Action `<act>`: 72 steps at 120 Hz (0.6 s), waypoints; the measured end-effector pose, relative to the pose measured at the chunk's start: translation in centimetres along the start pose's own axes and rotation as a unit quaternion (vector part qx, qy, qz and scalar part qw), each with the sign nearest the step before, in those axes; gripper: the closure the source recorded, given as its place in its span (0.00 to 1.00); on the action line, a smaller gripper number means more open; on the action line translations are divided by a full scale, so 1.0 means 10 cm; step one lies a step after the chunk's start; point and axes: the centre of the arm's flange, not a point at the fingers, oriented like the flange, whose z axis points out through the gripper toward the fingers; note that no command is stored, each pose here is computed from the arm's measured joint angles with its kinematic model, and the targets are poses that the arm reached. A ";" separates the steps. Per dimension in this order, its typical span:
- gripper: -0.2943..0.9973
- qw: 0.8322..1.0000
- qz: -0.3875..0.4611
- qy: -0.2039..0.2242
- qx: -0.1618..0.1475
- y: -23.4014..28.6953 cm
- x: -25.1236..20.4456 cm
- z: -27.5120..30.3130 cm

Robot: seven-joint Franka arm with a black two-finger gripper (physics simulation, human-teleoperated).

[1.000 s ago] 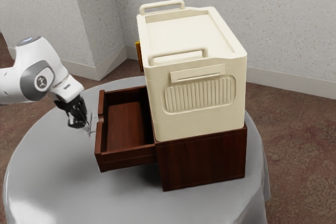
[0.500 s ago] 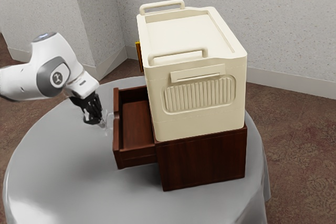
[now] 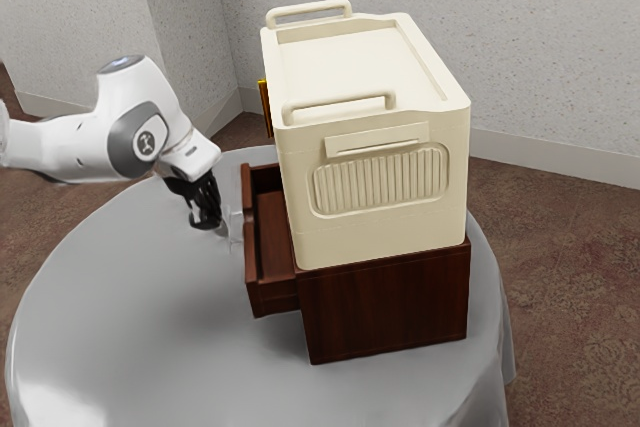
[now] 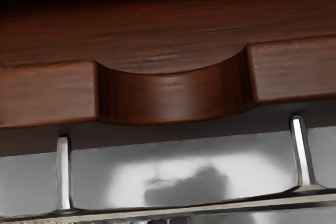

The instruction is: Push the drawer handle with one arm to close the drawer

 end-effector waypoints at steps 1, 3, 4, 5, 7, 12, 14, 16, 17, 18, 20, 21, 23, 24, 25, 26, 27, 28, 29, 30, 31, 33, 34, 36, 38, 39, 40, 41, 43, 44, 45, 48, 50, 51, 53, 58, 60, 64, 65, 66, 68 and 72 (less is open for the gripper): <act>0.84 1.000 0.000 0.000 0.000 0.00 0.01 0.00; 0.84 1.000 -0.001 -0.001 0.000 -0.01 0.02 0.01; 0.84 1.000 -0.001 -0.001 0.000 -0.01 0.02 0.02; 0.84 1.000 -0.001 -0.001 0.000 -0.01 0.03 0.02; 0.84 1.000 -0.002 -0.001 0.000 -0.01 0.03 0.02; 0.84 1.000 -0.003 0.000 -0.001 -0.01 0.05 0.03; 0.84 1.000 -0.004 0.001 -0.001 -0.01 0.06 0.03; 0.84 1.000 -0.004 0.001 -0.001 -0.01 0.07 0.04; 0.84 1.000 -0.005 0.002 -0.002 -0.01 0.07 0.04; 0.84 1.000 -0.006 0.001 -0.002 -0.01 0.07 0.05; 0.84 1.000 -0.007 0.001 -0.003 -0.01 0.08 0.06; 0.84 1.000 -0.007 0.001 -0.003 -0.01 0.08 0.07; 0.84 1.000 -0.008 0.001 -0.004 0.00 0.09 0.08; 0.84 1.000 -0.008 0.001 -0.004 0.00 0.09 0.08; 0.84 1.000 -0.008 0.001 -0.005 0.00 0.10 0.08; 0.84 1.000 -0.008 0.002 -0.005 0.00 0.10 0.09; 0.84 1.000 -0.008 0.002 -0.005 0.01 0.10 0.09; 0.84 1.000 -0.009 0.002 -0.006 0.01 0.11 0.09; 0.84 1.000 -0.009 0.003 -0.006 0.01 0.11 0.10; 0.84 1.000 -0.009 0.003 -0.006 0.02 0.12 0.10; 0.84 1.000 -0.009 0.003 -0.007 0.02 0.13 0.10; 0.84 1.000 -0.009 0.004 -0.007 0.03 0.14 0.11; 0.84 1.000 -0.009 0.004 -0.008 0.03 0.15 0.11; 0.84 1.000 -0.009 0.005 -0.009 0.04 0.16 0.11; 0.83 1.000 -0.008 0.007 -0.009 0.05 0.18 0.11; 0.83 1.000 -0.008 0.007 -0.010 0.05 0.19 0.12; 0.83 1.000 -0.008 0.008 -0.010 0.06 0.20 0.12; 0.84 1.000 -0.007 0.008 -0.010 0.06 0.21 0.12; 0.84 1.000 -0.007 0.009 -0.010 0.07 0.23 0.12; 0.84 1.000 -0.006 0.009 -0.010 0.07 0.24 0.12; 0.83 1.000 -0.005 0.010 -0.010 0.08 0.25 0.12; 0.84 1.000 -0.004 0.011 -0.010 0.08 0.28 0.12; 0.84 1.000 -0.002 0.011 -0.010 0.09 0.31 0.12; 0.83 1.000 -0.001 0.011 -0.010 0.10 0.32 0.12; 0.83 1.000 0.000 0.012 -0.010 0.10 0.34 0.12; 0.83 1.000 0.004 0.013 -0.010 0.12 0.40 0.12; 0.83 1.000 0.006 0.013 -0.011 0.13 0.42 0.13; 0.83 1.000 0.008 0.014 -0.011 0.15 0.46 0.13; 0.83 1.000 0.009 0.015 -0.011 0.15 0.47 0.12; 0.83 1.000 0.009 0.015 -0.011 0.16 0.48 0.12; 0.83 1.000 0.010 0.015 -0.010 0.16 0.49 0.12; 0.83 1.000 0.012 0.016 -0.010 0.16 0.52 0.12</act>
